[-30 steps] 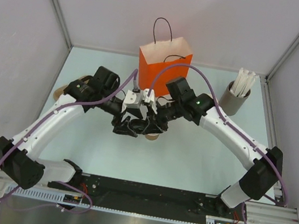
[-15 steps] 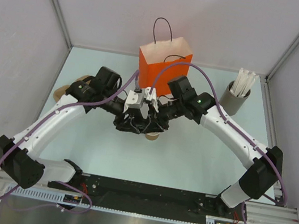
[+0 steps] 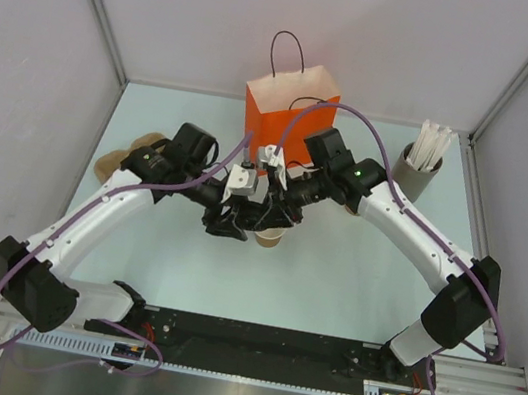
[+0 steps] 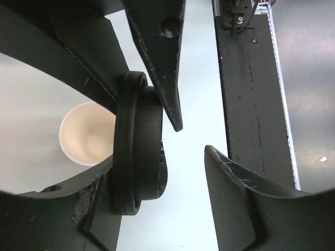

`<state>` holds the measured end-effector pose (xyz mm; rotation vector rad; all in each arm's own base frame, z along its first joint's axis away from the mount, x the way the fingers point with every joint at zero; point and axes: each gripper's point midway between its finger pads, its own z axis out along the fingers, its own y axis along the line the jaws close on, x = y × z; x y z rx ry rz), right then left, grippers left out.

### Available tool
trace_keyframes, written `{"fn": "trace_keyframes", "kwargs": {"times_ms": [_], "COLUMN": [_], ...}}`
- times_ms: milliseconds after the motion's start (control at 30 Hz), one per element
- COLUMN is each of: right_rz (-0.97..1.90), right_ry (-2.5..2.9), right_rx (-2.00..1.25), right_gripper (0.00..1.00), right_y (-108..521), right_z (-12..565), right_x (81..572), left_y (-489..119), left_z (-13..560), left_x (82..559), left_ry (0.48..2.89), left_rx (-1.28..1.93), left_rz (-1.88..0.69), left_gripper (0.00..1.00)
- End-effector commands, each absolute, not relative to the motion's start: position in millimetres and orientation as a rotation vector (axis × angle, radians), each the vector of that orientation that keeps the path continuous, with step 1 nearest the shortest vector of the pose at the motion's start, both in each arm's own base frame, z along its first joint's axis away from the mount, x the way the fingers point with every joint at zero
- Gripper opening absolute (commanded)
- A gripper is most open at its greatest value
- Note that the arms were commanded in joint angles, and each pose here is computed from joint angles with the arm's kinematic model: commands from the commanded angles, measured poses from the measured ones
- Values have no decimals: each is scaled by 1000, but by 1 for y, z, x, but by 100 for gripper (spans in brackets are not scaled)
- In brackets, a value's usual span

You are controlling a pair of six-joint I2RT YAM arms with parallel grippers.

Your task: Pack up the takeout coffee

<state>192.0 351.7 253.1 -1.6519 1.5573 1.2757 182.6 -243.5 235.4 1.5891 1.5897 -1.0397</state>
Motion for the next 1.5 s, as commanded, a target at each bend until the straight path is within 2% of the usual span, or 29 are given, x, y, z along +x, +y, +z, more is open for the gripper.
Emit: {"fn": "trace_keyframes", "kwargs": {"times_ms": [0,300,600,900,1000,1033,1233,1400,1467], "right_rz": [1287,1280,1292,1290,1293,1293,1294,1294,1296], "right_ry": [1449,1465,1477,1486,1490,1491,1497,1497,1493], "right_rx": [-1645,-1656,-1659,-1664,-1666,-1666,-1666,-1667,-1669], "right_gripper": [23,23,24,24,24,24,24,24,24], "right_y": [355,359,361,363,363,363,362,362,362], "right_z": [281,274,269,265,263,263,260,260,260], "right_x": [188,187,187,187,187,187,187,187,187], "left_y": [-245,-248,-249,-249,-249,-249,-248,-247,-246], "left_z": [243,252,256,258,260,262,270,273,272], "left_x": [182,185,185,184,183,182,178,177,178], "left_ry": [1564,1554,1548,1542,1539,1531,1507,1495,1498], "left_rx": [1566,1543,1535,1532,1532,1535,1536,1529,1527], "left_rz": [-1026,-1035,-1051,-1063,-1075,-1075,-1095,-1100,-1098], "left_gripper": [64,63,58,49,50,55,65,66,63]}}
